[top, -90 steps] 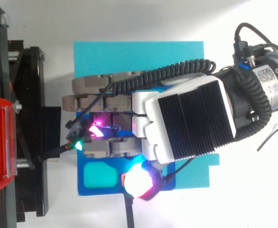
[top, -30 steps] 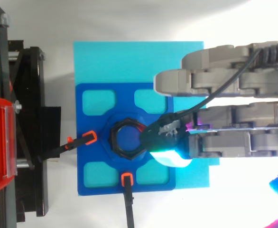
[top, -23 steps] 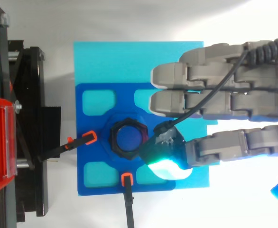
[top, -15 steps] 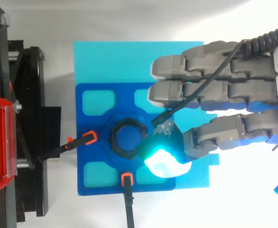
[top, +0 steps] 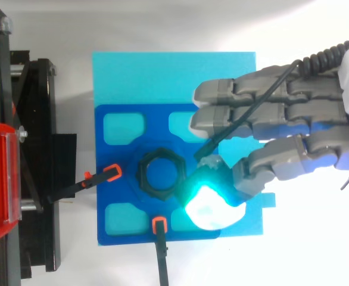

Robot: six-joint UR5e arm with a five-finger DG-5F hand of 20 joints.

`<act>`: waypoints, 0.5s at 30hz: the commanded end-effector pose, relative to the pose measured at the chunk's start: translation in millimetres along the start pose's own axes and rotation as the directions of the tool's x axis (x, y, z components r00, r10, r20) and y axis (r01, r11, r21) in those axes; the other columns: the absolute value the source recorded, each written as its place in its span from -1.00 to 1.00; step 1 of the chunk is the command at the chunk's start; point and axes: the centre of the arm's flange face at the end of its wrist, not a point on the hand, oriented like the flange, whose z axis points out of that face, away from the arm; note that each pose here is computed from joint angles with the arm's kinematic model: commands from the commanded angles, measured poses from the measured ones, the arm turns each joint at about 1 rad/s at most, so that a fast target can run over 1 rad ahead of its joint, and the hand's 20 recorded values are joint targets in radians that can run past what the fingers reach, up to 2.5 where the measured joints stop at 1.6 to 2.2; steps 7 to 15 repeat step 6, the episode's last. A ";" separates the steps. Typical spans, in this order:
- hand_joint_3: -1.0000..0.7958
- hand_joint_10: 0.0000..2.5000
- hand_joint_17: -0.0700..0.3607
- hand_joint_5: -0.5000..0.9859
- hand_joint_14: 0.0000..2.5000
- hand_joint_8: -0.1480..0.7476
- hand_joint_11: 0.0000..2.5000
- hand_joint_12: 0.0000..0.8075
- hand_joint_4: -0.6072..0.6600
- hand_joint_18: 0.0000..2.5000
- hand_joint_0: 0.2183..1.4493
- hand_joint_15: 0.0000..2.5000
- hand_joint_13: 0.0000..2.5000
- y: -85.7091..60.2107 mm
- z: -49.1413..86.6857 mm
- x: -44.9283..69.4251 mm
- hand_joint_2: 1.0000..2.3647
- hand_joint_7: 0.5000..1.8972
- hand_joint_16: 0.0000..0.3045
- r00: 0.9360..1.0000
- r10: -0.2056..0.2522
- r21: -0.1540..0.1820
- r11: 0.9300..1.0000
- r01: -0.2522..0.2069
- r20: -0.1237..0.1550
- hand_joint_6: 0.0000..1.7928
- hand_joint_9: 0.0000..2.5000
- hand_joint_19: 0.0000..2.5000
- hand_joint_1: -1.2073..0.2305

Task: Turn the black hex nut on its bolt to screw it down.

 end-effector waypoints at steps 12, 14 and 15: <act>-0.44 -1.00 -0.17 -0.71 -1.00 -0.27 -1.00 -0.14 0.31 -1.00 -0.59 -1.00 -1.00 -4.8 -2.5 -1.6 -1.00 -1.00 -0.68 0.996 0.089 0.049 0.995 -0.090 0.021 -0.44 -1.00 -0.74 0.04; -0.44 -1.00 -0.17 -0.71 -1.00 -0.27 -1.00 -0.14 0.31 -1.00 -0.59 -1.00 -1.00 -4.8 -2.5 -1.6 -1.00 -1.00 -0.68 0.996 0.089 0.049 0.995 -0.090 0.021 -0.44 -1.00 -0.74 0.04; -0.44 -1.00 -0.17 -0.71 -1.00 -0.27 -1.00 -0.14 0.31 -1.00 -0.59 -1.00 -1.00 -4.8 -2.5 -1.6 -1.00 -1.00 -0.68 0.996 0.089 0.049 0.995 -0.090 0.021 -0.44 -1.00 -0.74 0.04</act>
